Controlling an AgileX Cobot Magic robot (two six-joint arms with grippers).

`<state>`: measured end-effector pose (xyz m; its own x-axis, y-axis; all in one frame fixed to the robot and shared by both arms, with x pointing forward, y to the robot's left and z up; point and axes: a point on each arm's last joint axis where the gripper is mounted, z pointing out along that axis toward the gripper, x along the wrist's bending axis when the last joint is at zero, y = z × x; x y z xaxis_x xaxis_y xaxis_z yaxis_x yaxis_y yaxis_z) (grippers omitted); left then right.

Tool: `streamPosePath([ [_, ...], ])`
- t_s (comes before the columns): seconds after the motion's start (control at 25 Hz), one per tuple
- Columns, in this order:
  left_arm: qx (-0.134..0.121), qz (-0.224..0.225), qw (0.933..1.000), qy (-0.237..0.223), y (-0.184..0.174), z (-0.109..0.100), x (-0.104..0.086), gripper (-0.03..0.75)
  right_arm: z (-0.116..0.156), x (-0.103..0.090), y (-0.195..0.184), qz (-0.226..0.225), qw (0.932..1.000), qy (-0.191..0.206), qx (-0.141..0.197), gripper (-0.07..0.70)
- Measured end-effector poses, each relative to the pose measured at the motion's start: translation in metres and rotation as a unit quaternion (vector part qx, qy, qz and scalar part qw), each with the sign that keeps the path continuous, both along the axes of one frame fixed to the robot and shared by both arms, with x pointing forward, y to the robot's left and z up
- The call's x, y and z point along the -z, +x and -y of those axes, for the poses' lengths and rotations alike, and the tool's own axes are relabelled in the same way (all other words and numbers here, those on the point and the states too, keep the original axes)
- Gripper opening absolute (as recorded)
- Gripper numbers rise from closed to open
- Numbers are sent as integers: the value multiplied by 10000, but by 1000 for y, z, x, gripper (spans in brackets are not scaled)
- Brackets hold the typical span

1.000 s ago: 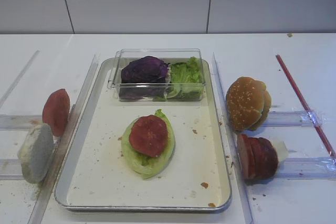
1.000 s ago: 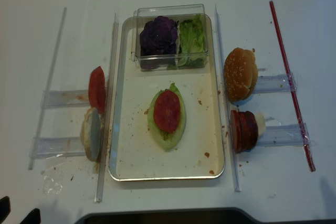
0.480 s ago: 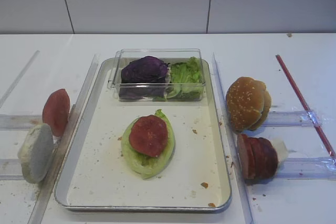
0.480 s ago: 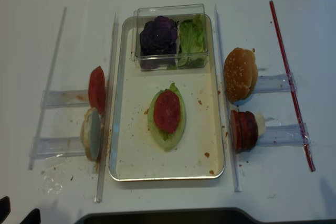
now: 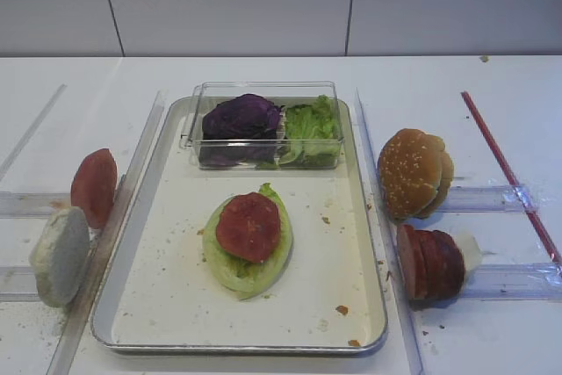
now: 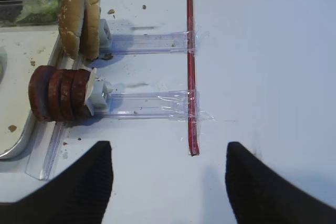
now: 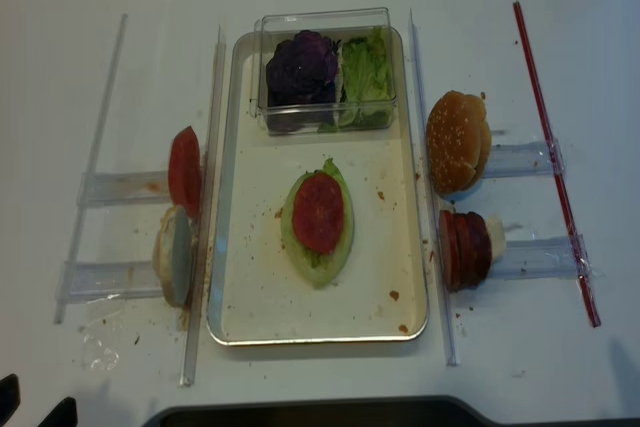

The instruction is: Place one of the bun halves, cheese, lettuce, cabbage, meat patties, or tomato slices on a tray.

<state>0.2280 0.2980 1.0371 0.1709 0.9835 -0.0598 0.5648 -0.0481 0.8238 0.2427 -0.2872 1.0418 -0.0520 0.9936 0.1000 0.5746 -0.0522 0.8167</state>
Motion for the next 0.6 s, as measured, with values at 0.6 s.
streamPosePath([
  [0.6,0,0,10000,0,0,0,0,386,0,0,0,0,10000,0,0,468],
])
